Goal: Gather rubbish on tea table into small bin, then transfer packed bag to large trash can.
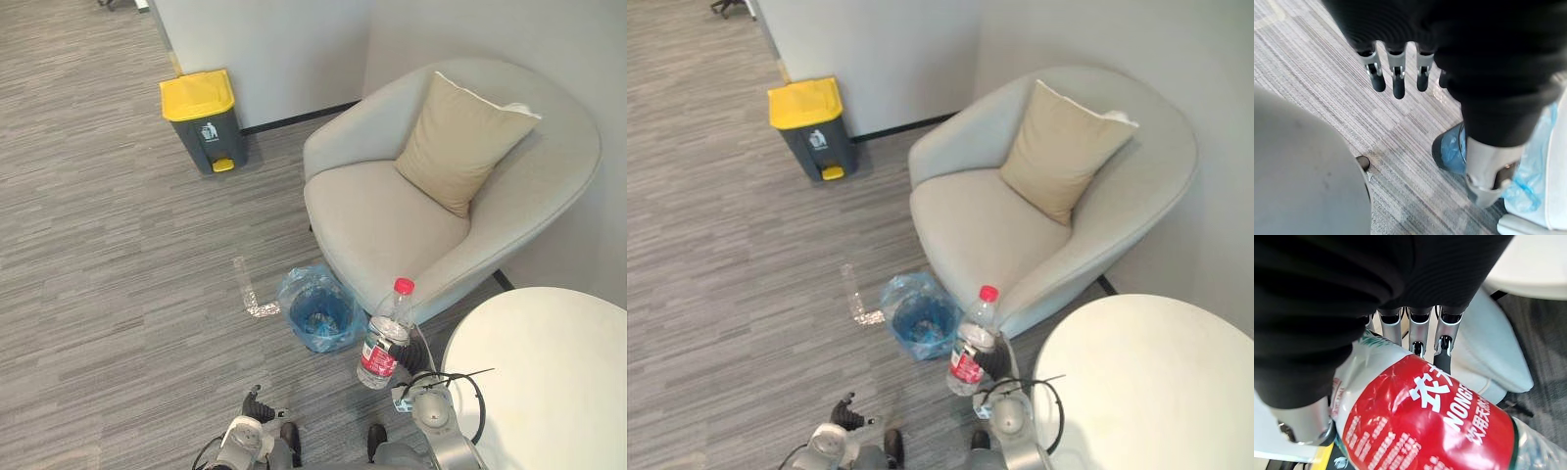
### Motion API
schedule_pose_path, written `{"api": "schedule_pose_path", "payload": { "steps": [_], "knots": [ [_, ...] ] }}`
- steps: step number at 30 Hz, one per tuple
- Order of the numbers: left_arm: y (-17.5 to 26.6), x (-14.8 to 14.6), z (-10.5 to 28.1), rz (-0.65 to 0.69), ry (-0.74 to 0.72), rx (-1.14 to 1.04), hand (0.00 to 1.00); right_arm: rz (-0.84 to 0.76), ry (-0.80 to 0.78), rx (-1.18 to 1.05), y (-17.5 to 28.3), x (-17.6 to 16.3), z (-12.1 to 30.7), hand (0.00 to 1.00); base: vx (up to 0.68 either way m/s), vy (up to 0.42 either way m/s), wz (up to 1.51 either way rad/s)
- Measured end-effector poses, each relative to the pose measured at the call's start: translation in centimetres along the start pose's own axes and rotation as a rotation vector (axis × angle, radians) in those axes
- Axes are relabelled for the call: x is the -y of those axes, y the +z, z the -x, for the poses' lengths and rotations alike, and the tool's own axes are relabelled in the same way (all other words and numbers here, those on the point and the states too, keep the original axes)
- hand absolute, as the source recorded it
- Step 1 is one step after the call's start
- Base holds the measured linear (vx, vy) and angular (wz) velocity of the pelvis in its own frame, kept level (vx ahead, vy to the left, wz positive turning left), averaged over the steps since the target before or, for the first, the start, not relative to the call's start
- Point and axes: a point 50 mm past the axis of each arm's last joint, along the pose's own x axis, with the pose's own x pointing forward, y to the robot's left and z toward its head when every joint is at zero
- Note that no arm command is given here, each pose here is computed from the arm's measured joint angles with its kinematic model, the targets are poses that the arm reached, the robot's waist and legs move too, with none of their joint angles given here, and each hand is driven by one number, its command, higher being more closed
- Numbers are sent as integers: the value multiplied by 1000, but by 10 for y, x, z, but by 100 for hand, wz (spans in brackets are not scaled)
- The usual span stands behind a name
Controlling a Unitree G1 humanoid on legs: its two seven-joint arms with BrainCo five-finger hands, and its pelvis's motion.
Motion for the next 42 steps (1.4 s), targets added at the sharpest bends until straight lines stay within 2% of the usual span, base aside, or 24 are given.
{"api": "schedule_pose_path", "payload": {
  "steps": [18, 22, 25, 29, 35, 42],
  "knots": [
    [-2, -14, -2, 27, 74, -6, 0, 30, 132, -28, -6, -25, 3, 100, 25, 57, 2],
    [-8, -19, -2, 17, 82, -37, 0, 12, 124, -17, -3, -22, 1, 100, 288, -95, 48],
    [-7, -7, 0, 45, 42, -40, 0, 18, 66, -4, -2, -2, -2, 100, 420, -133, 55],
    [-1, -2, 0, 66, 18, -20, 0, 15, 17, 24, 4, 9, -7, 100, 342, -62, 27],
    [7, 0, 0, 71, 13, 19, 0, 18, -5, 32, 6, 11, -10, 100, 133, 146, -14],
    [5, -11, -2, 16, 30, 24, 0, -18, 48, -2, 2, -9, -3, 100, 28, 153, -25]
  ]
}}
